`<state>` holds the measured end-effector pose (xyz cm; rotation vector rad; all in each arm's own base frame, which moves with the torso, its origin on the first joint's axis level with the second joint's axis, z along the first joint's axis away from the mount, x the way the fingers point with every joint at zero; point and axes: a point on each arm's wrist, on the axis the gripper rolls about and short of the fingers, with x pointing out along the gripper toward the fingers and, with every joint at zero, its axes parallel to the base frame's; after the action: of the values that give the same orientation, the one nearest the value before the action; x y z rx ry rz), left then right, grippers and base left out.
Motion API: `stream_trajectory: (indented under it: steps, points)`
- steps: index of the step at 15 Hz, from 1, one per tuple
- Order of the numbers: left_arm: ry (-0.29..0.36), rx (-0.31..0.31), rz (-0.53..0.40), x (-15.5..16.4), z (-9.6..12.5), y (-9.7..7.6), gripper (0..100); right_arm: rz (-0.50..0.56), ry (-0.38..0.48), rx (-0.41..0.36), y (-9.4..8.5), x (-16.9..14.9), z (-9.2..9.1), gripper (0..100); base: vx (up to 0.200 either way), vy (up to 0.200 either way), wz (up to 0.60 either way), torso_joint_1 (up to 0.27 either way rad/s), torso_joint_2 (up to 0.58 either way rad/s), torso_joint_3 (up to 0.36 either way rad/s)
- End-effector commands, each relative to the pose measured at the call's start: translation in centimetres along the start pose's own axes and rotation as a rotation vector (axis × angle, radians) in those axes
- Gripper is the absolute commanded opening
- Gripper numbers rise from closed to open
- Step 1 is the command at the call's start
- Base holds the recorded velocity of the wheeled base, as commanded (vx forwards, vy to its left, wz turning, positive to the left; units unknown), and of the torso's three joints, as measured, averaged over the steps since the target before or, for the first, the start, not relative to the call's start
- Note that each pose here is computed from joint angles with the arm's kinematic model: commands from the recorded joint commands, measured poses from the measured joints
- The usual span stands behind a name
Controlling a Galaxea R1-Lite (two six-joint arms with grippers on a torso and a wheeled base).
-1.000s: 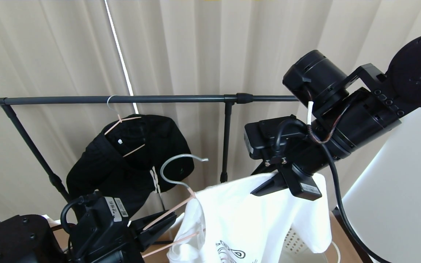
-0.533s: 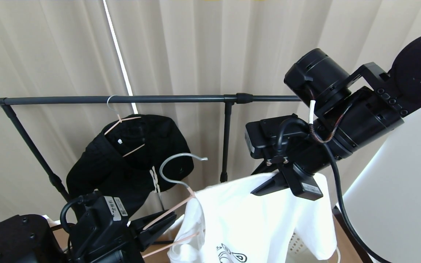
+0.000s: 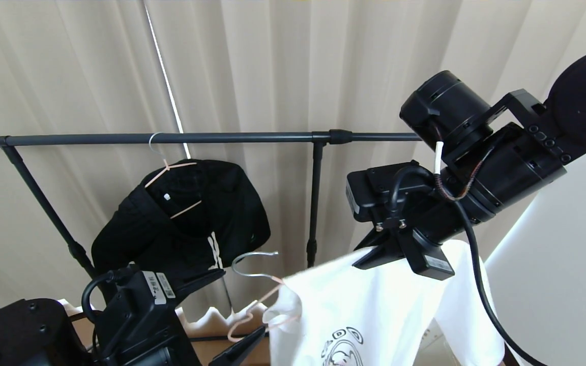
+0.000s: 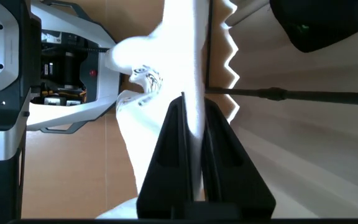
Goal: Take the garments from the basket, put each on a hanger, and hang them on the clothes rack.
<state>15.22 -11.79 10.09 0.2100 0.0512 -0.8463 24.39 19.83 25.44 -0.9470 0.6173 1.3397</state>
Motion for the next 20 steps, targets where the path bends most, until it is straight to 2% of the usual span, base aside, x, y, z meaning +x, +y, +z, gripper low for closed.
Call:
stream_trajectory:
  steps: [1,6,9,10,11,12,13,14,17,20]
  points:
    - [0.002,0.0,-0.001,0.0,0.0,0.0,100,0.012,0.009,0.002,0.7,-0.2,-0.4,0,0.0,0.0,0.0,0.0,0.0,0.0]
    - [0.005,-0.019,0.017,0.0,-0.1,0.3,100,-0.017,0.007,0.002,1.0,-1.1,-0.7,0,0.0,0.0,0.0,0.0,0.0,0.0]
    - [0.005,-0.112,0.026,-0.1,-0.1,0.5,100,-0.125,0.045,-0.014,1.1,-2.1,-0.5,0,0.0,0.0,0.0,0.0,0.0,0.0]
    - [-0.003,-0.174,0.052,0.0,-0.1,1.0,100,-0.194,0.053,-0.028,1.2,-2.3,-0.6,0,0.0,0.0,0.0,0.0,0.0,0.0]
    - [-0.02,-0.197,0.072,0.3,0.2,1.5,100,-0.245,0.048,-0.037,1.3,-2.2,-0.6,0,0.0,0.0,0.0,0.0,0.0,0.0]
    - [-0.049,-0.246,0.115,0.7,0.5,2.5,100,-0.363,0.029,-0.058,1.6,-2.1,-0.8,0,0.0,0.0,0.0,0.0,0.0,0.0]
    - [-0.086,-0.264,0.133,1.0,1.1,3.1,100,-0.442,0.028,-0.06,2.0,-1.7,-1.2,0,0.0,0.0,0.0,0.0,0.0,0.0]
    - [-0.085,-0.284,0.156,1.3,1.4,3.6,100,-0.508,0.025,-0.056,2.5,-1.4,-1.8,0,0.0,0.0,0.0,0.0,0.0,0.0]
    - [-0.042,-0.354,0.229,2.0,2.6,4.4,100,-0.679,0.001,-0.056,4.3,0.2,-3.6,0,0.0,0.0,0.0,0.0,0.0,0.0]
    - [0.048,-0.382,0.232,2.0,3.0,4.4,100,-0.86,-0.109,-0.028,5.2,2.9,-5.5,0,0.0,0.0,0.0,0.0,0.0,0.0]
